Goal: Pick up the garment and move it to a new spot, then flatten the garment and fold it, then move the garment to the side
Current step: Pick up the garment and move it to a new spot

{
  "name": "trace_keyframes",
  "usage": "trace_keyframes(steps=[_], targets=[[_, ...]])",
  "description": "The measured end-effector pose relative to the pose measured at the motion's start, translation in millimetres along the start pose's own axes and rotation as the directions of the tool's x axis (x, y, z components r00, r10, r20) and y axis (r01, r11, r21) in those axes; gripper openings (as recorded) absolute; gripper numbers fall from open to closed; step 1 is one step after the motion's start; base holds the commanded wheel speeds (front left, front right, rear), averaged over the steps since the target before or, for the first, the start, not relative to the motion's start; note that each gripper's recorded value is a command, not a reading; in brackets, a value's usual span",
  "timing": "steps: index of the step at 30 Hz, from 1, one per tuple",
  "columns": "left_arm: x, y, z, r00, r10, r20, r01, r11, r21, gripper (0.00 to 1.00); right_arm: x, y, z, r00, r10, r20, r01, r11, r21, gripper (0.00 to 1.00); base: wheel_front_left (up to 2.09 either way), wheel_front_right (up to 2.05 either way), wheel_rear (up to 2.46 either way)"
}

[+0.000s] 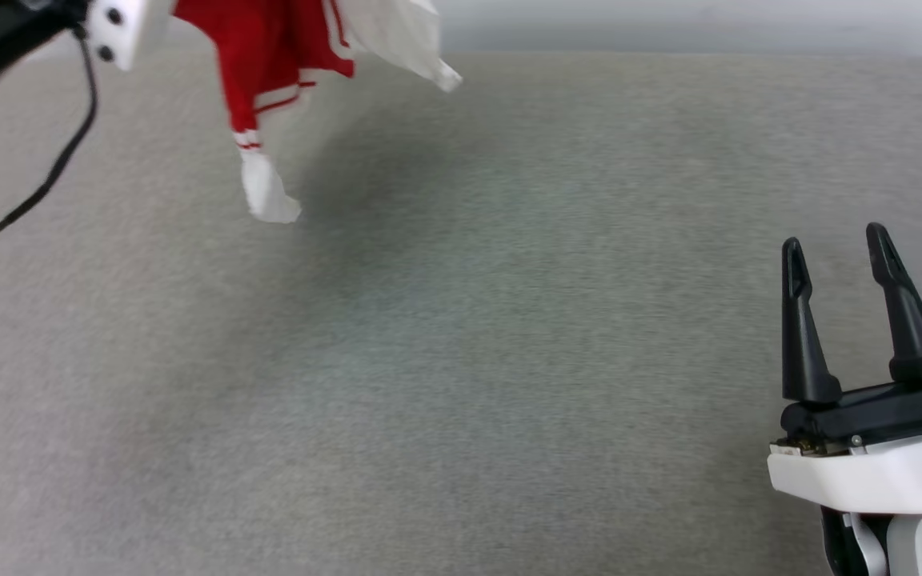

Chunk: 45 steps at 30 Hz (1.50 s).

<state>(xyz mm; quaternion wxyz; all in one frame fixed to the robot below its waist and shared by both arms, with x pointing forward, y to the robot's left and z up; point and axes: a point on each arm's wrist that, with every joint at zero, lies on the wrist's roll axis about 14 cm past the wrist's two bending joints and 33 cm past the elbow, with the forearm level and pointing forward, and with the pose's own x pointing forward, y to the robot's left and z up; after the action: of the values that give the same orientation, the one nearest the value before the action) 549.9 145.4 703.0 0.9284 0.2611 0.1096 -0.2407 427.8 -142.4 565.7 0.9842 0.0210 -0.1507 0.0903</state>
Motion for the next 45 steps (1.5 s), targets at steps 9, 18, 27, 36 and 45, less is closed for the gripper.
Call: trace_keyframes(steps=[9, 18, 27, 36, 45], targets=[[25.8, -81.0, 48.7, 0.969, -0.22, 0.117, 0.212, 0.974, 0.078, 0.0, -30.2, -36.8, 19.5, 0.993, -0.114, 0.008, 0.115, 0.992, -0.049, 1.0, 0.0, 0.0, 0.0], [57.9, -172.8, -2.5, 0.897, -0.436, 0.066, 0.434, 0.9, 0.046, 0.0, -36.5, -50.7, 7.3, 0.987, -0.155, -0.033, 0.152, 0.986, -0.071, 1.0, 0.0, 0.0, 0.0], [54.7, -295.2, -87.5, 0.75, -0.661, -0.014, 0.656, 0.746, -0.118, 0.0, -35.3, -59.6, -10.1, 0.981, -0.176, -0.077, 0.169, 0.982, -0.087, 1.0, 0.0, 0.0, 0.0], [0.8, -393.6, -176.6, 0.566, -0.8, -0.198, 0.753, 0.6, -0.271, 0.0, -35.7, -63.0, -23.6, 0.976, -0.185, -0.113, 0.175, 0.98, -0.09, 1.0, 0.0, 0.0, 0.0], [-2.4, -397.8, -172.0, 0.62, -0.778, -0.105, 0.739, 0.623, -0.256, 1.0, -35.1, -58.2, -23.9, 0.979, -0.172, -0.114, 0.163, 0.983, -0.083, 1.0, 0.0, 0.0, 0.0]])
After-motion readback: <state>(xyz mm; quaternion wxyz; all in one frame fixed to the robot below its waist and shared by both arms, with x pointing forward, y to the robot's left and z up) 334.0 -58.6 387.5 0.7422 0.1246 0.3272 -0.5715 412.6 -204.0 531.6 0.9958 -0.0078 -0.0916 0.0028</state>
